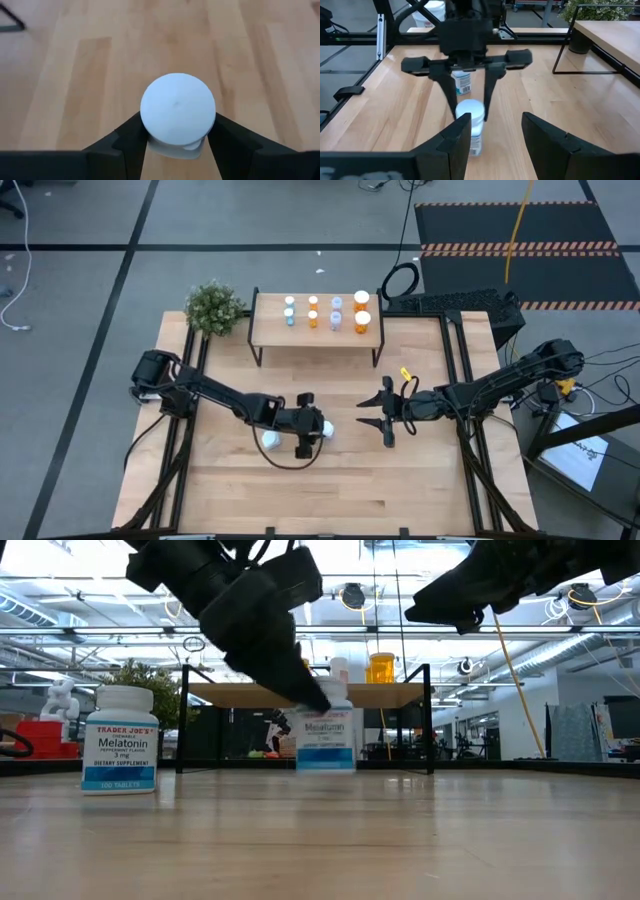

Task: Pick and place medicine bottles onto shelf by color
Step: Put the right white medicine bottle on the shelf

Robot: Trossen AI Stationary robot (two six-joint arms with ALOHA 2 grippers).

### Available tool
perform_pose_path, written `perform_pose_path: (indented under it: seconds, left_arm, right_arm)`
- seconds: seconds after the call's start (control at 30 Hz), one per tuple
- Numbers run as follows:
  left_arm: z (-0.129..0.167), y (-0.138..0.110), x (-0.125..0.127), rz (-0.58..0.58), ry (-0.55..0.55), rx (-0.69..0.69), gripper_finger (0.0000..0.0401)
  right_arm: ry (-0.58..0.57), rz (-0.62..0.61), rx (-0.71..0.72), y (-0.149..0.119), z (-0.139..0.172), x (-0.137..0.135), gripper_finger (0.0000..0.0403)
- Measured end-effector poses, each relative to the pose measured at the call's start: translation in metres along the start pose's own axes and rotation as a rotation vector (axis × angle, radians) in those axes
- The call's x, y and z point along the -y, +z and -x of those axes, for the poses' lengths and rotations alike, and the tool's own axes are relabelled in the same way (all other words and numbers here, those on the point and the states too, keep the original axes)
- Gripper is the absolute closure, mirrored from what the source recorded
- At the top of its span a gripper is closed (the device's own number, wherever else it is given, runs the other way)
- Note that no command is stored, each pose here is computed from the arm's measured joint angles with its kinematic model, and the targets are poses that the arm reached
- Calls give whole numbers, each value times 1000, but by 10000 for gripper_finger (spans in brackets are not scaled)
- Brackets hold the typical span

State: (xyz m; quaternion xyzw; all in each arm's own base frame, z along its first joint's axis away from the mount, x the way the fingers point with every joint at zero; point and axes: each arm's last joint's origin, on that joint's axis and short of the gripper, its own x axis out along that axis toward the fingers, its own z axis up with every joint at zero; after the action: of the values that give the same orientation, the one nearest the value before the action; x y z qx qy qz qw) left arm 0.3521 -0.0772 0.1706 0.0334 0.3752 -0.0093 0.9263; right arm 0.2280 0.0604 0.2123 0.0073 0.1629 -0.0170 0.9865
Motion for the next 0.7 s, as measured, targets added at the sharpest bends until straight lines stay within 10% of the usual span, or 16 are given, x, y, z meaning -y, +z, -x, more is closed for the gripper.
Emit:
perform_pose_path:
  seconds: [0.7]
  left_arm:
    - [24,3,-14,97,117,-40,213]
  right_arm:
    - [-1,1,-4,0,0,0,234]
